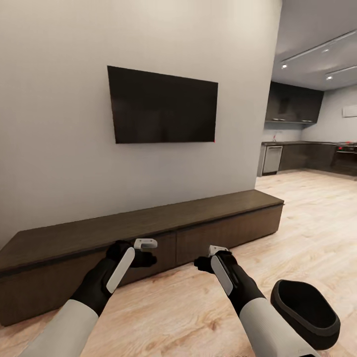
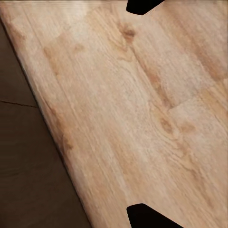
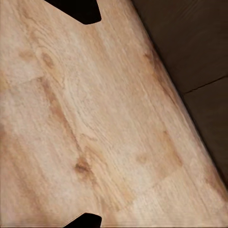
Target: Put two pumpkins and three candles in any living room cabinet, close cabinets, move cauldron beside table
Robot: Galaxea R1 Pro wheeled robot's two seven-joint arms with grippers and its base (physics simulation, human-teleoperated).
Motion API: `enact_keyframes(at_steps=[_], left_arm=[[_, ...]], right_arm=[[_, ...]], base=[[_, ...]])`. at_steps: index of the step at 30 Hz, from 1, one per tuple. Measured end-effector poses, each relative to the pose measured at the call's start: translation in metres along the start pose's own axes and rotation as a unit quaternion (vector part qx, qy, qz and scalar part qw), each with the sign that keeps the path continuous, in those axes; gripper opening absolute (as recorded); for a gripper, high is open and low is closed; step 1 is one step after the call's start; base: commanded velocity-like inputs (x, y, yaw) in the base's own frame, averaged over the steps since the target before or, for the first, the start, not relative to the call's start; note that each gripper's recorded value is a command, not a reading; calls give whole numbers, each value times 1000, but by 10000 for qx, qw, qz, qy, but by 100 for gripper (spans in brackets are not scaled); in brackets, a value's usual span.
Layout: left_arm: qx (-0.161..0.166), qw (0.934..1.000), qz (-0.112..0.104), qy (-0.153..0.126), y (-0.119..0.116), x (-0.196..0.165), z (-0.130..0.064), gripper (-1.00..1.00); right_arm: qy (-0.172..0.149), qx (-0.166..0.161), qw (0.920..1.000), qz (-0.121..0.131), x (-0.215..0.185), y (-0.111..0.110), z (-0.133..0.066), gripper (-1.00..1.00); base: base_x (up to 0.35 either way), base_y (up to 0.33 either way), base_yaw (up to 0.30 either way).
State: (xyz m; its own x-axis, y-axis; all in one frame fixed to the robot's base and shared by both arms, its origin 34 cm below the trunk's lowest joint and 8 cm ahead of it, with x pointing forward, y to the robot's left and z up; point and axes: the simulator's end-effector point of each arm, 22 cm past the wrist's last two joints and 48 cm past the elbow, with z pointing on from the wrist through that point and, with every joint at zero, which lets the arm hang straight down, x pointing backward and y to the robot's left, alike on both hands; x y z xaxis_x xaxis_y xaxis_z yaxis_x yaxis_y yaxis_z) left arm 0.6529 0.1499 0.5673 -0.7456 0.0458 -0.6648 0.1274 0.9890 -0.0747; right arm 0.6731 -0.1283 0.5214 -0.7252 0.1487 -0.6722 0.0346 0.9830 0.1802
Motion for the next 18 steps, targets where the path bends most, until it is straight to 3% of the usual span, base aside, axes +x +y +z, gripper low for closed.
enact_keyframes(at_steps=[18], left_arm=[[-10, 10000, 16, -49, 0, -3, -5, 100]], right_arm=[[-52, 1, 10000, 4, -4, 0, -4, 100]], base=[[0, 0, -277]])
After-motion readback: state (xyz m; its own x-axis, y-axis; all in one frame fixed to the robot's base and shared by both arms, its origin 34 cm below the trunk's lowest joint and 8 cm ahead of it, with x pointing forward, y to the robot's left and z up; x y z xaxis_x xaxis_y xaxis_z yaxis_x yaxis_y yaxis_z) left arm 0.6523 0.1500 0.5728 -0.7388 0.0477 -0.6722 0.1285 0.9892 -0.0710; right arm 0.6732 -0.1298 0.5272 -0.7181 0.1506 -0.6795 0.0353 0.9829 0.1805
